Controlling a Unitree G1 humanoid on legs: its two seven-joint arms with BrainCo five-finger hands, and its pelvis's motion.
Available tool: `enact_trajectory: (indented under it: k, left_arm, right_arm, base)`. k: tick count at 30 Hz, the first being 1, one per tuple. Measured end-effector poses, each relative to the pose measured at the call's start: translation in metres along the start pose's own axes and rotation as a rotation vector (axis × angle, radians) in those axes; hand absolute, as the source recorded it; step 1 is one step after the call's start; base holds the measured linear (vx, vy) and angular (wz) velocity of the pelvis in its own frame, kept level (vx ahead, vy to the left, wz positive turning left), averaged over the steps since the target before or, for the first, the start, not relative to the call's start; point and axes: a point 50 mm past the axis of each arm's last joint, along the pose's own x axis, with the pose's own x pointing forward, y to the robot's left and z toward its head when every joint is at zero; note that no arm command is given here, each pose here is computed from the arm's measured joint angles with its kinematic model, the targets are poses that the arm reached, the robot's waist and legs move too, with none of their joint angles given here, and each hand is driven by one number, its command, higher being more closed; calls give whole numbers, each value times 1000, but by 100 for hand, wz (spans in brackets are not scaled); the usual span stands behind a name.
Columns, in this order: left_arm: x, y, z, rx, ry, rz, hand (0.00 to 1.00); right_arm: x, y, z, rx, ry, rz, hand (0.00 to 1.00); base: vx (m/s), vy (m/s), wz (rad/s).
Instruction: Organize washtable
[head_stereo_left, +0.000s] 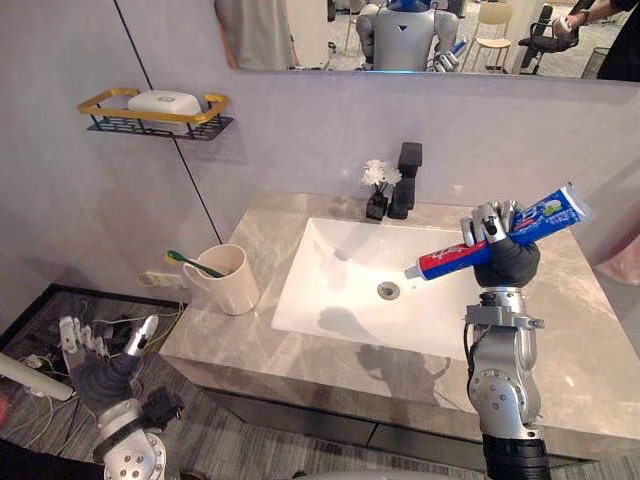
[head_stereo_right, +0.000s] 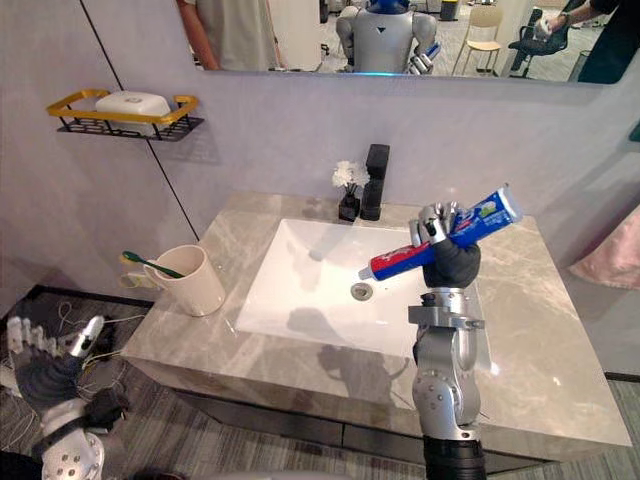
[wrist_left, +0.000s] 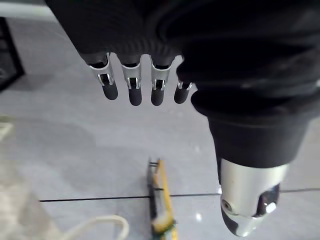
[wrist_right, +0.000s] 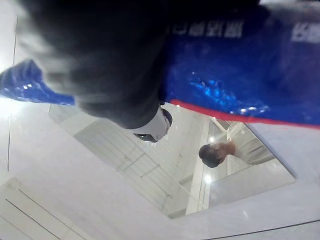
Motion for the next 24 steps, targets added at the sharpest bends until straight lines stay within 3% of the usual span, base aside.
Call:
enact_trajectory:
  k: [11, 24]
  left_arm:
    - [-23, 12, -88, 75, 423, -17, 0]
    - [-48, -20, -128, 129, 631, -243, 0]
  right_arm:
    - [-4, -9, -9, -5, 43, -42, 100]
    - [13, 5, -13, -48, 39, 21, 100]
  base:
    - [-2, 8, 13]
    - [15, 2, 23]
